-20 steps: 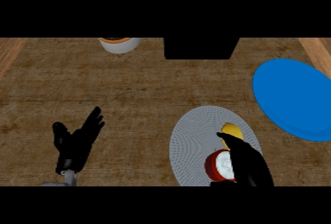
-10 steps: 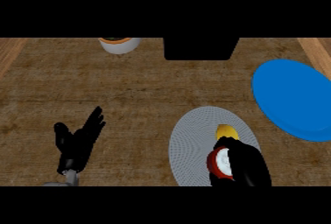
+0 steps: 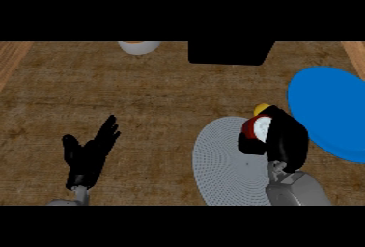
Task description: Pick the can from the placemat and place it in the plate
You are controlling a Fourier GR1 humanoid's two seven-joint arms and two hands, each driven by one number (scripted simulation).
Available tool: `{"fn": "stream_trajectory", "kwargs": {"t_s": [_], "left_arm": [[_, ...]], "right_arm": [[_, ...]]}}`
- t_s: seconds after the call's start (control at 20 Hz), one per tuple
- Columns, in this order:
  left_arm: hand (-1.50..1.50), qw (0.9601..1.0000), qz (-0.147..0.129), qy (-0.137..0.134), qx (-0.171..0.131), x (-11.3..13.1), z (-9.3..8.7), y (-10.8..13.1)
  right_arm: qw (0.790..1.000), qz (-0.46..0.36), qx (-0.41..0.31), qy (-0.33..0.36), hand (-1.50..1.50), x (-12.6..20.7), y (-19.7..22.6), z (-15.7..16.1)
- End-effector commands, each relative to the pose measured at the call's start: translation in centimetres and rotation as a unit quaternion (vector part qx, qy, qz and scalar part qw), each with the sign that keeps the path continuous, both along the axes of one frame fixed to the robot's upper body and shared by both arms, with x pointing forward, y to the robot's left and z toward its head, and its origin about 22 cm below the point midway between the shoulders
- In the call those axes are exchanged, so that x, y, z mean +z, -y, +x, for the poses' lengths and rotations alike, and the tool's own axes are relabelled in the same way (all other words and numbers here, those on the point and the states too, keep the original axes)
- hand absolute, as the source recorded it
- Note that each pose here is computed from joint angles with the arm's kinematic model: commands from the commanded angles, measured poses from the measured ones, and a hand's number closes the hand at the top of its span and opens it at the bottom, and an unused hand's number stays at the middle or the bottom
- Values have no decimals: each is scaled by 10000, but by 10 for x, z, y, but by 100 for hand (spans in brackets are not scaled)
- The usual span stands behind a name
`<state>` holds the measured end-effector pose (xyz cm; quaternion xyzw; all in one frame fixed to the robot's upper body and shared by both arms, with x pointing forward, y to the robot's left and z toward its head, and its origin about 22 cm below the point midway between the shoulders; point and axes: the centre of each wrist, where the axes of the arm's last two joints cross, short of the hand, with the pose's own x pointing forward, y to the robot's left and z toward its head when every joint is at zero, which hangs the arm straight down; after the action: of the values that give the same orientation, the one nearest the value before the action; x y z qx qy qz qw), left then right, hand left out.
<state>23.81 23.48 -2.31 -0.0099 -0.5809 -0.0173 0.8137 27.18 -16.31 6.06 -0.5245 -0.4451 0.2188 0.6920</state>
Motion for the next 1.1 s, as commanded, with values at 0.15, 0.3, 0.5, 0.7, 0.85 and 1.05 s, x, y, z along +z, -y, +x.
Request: {"fn": "stream_trajectory", "kwargs": {"t_s": [0.15, 0.3, 0.5, 0.7, 0.85, 1.05], "left_arm": [[0, 9997, 51, 1, -257, 3, 6, 6], [0, 9994, 91, -36, -338, 2, 6, 6], [0, 9992, 17, 0, -401, 2, 8, 16], [0, 9994, 34, -14, -344, 3, 9, 12], [0, 9995, 18, -100, -303, 1, 7, 17], [0, 9998, 108, -60, -140, 1, 3, 5]], "right_arm": [[9674, -422, -2178, 1217, 150, 47, 18, 69], [9452, -485, -2707, 1762, 150, 70, 25, 89], [9140, -490, -3263, 2361, 150, 92, 25, 107], [8829, -444, -3810, 2708, 150, 100, 34, 117], [8611, -410, -3924, 3206, 150, 100, 39, 118], [8425, -757, -4240, 3236, 150, 76, 54, 118]]}}
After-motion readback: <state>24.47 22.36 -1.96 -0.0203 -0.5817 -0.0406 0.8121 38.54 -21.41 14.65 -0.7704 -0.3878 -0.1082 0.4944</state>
